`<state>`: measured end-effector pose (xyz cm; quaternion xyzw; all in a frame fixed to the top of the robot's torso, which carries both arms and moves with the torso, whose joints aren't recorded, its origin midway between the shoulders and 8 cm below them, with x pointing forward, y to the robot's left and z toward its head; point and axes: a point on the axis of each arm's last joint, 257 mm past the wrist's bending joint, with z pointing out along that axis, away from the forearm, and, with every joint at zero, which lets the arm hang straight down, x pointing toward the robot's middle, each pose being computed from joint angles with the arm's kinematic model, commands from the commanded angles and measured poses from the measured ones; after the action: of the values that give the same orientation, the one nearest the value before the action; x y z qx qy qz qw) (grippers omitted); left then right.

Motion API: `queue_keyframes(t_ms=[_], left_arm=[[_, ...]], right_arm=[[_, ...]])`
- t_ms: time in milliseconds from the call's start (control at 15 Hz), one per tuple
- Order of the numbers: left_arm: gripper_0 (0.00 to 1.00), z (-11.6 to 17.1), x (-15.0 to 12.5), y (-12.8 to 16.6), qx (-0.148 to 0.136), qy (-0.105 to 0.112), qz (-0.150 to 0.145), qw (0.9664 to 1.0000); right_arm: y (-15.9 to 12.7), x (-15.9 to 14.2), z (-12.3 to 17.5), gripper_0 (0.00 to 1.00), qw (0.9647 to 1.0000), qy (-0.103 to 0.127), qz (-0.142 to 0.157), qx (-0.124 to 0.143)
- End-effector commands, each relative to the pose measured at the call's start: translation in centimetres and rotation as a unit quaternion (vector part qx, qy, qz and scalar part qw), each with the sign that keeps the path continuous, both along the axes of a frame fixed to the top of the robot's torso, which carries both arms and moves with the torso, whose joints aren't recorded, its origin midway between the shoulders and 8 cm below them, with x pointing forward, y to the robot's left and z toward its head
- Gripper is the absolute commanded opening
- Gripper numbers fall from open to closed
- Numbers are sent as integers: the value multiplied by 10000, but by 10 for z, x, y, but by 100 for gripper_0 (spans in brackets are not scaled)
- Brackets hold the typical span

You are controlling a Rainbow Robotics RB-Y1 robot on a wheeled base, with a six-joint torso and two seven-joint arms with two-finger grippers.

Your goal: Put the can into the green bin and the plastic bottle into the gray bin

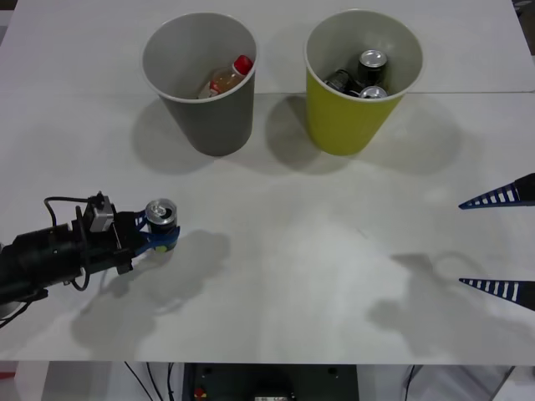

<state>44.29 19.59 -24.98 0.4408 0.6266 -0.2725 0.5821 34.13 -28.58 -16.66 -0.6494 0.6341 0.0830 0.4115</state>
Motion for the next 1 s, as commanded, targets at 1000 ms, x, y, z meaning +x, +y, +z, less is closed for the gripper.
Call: queue_keyframes(t_ms=[1000], left_arm=[[0, 116, -28, -1, 2400, 519, 565, 9677]], right_arm=[[0, 0, 0, 100, 10000, 0, 0, 0]])
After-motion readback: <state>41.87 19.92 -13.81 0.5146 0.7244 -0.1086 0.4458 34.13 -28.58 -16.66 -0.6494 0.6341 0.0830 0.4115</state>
